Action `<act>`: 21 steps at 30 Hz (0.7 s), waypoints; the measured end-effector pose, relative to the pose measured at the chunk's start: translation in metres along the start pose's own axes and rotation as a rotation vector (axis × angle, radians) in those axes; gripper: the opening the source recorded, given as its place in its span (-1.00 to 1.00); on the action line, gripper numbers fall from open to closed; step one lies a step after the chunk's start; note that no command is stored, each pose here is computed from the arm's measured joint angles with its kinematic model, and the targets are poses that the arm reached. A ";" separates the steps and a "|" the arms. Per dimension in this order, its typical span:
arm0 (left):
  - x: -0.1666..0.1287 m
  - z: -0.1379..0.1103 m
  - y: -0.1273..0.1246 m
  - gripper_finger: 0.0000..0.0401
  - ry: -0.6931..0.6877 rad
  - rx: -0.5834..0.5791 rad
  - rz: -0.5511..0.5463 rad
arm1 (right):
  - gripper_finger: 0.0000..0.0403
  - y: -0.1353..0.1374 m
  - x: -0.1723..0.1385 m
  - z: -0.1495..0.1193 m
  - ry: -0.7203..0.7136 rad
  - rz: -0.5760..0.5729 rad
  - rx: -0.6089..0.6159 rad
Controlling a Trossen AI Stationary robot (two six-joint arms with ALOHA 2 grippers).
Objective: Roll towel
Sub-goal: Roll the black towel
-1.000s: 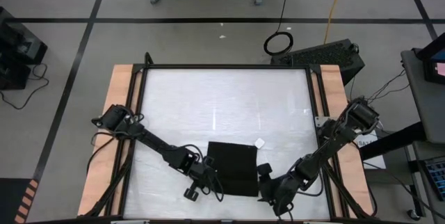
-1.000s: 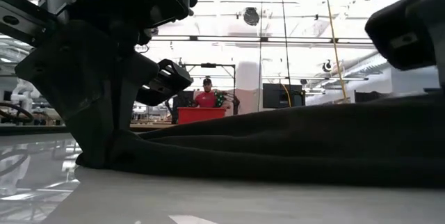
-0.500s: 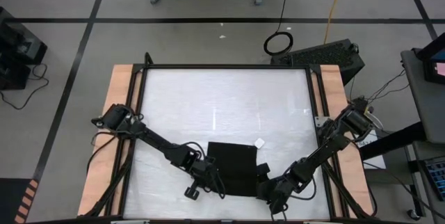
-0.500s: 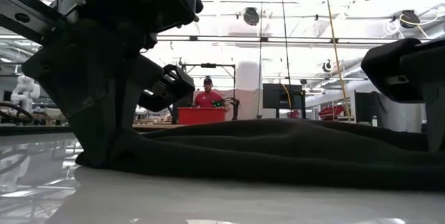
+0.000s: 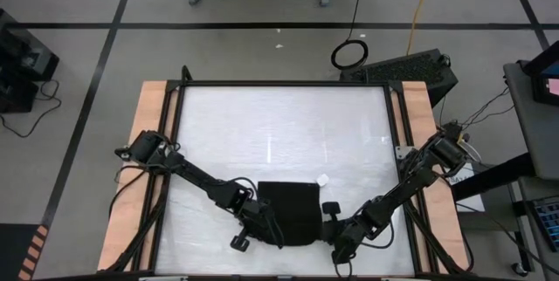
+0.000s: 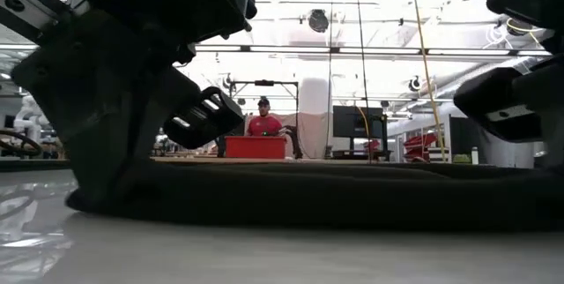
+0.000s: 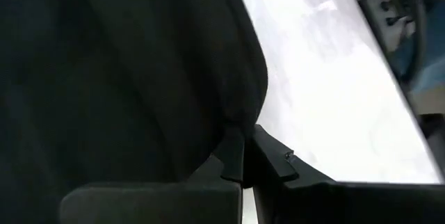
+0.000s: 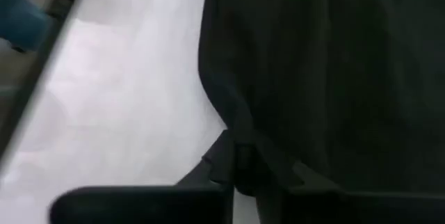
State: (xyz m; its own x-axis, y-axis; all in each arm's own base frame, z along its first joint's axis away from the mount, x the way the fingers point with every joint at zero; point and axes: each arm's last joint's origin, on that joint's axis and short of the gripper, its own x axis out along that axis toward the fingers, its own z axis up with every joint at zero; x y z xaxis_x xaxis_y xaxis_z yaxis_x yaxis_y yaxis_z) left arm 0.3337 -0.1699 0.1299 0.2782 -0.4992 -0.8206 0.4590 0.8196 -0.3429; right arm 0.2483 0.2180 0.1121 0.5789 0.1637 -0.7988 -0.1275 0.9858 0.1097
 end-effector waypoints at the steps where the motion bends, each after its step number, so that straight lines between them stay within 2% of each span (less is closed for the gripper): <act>1: 0.000 0.000 0.000 -0.97 0.001 -0.010 -0.014 | -0.94 0.001 0.000 0.001 0.001 0.026 0.022; 7: 0.000 0.000 -0.002 -0.97 0.009 -0.093 -0.088 | -0.93 0.009 -0.002 0.009 -0.023 0.183 0.178; 11: -0.002 0.001 0.000 -0.97 0.016 -0.190 -0.130 | -0.97 0.015 -0.004 0.015 -0.030 0.304 0.282; 21: -0.009 0.014 0.006 -0.97 -0.023 -0.448 -0.346 | -0.97 0.023 -0.009 0.019 -0.010 0.422 0.486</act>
State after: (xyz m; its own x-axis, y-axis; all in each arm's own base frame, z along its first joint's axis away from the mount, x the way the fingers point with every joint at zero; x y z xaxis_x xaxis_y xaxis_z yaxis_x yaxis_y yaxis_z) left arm 0.3458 -0.1640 0.1412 0.1953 -0.7620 -0.6174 0.1250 0.6438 -0.7549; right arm 0.2557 0.2404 0.1329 0.5666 0.5397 -0.6227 0.0319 0.7407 0.6710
